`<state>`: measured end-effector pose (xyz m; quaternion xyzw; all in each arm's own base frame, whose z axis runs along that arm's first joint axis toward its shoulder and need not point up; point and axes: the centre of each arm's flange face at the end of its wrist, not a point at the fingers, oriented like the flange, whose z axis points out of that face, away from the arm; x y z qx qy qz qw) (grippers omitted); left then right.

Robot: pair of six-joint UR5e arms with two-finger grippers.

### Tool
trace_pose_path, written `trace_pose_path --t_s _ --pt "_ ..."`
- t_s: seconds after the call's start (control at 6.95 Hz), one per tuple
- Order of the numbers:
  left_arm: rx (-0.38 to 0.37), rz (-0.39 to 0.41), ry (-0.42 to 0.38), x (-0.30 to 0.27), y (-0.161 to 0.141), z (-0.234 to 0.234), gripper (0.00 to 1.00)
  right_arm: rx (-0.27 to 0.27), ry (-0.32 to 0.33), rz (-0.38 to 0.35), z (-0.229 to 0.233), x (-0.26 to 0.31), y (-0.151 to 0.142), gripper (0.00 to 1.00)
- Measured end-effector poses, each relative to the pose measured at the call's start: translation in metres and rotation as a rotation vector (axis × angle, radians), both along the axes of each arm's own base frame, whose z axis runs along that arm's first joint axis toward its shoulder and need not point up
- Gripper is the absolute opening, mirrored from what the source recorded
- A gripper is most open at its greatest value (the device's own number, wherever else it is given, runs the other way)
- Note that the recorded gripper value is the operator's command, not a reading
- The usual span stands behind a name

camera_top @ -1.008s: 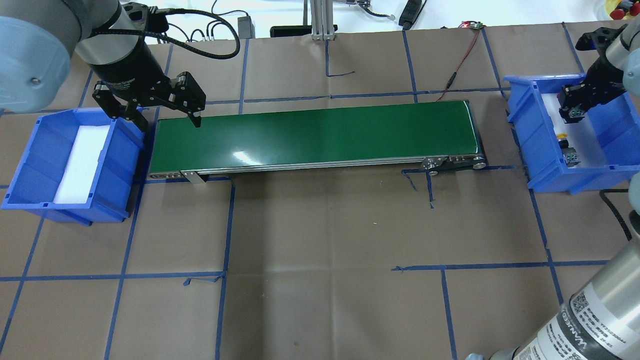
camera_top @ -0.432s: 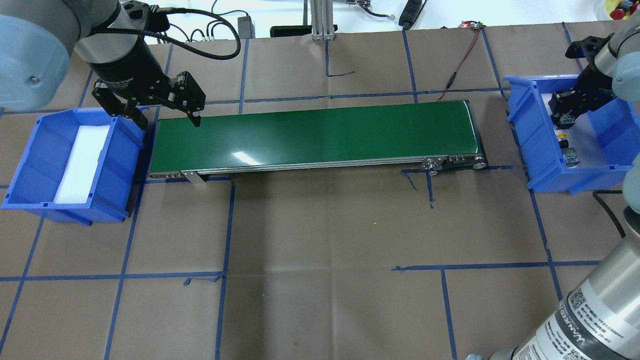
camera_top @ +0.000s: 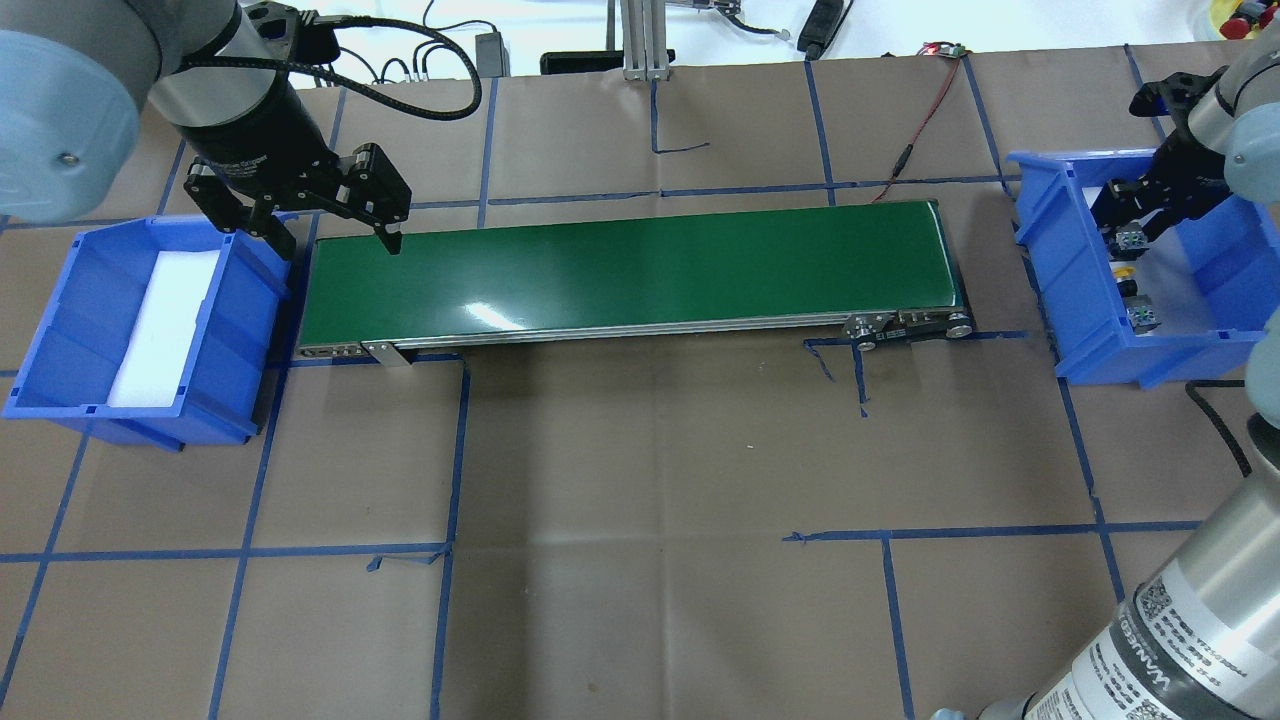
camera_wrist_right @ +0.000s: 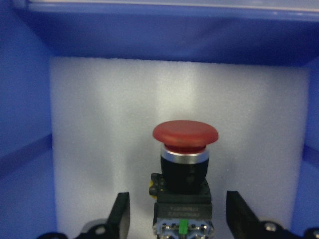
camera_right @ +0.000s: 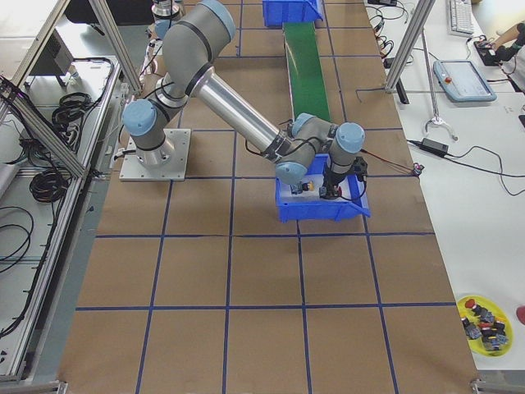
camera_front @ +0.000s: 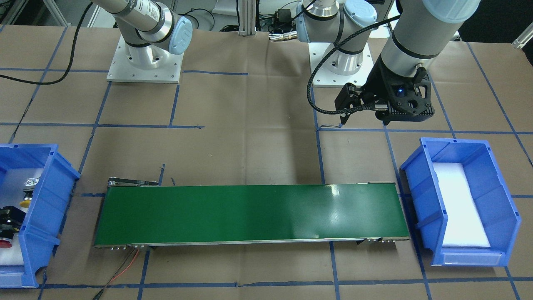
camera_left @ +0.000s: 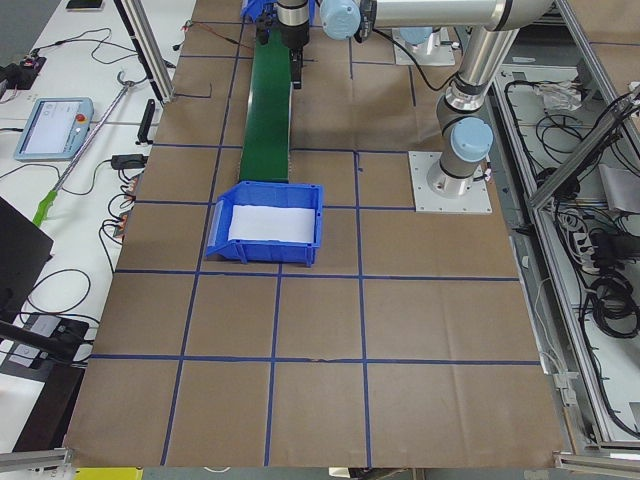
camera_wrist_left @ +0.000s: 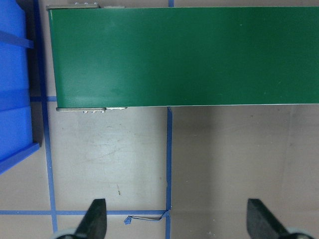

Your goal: Transport two buttons from left to right

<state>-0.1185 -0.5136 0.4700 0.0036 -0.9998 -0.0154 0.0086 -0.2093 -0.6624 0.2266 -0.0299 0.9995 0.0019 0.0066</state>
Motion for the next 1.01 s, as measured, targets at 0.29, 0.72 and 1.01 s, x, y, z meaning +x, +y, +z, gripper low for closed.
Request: trace_pose_path --t_s 0.29,0.72,1.01 --pt "0.0 0.0 0.0 0.0 0.0 0.0 1.0 -0.031 0.016 -0.003 0.025 -0.001 -0.001 1.0" --pt "0.001 0.0 0.0 0.0 0.0 0.0 1.0 -0.07 0.035 0.006 0.137 0.015 0.015 1.0" --pt "0.001 0.0 0.0 0.0 0.001 0.0 1.0 -0.089 -0.002 0.042 0.203 0.058 0.041 1.0"
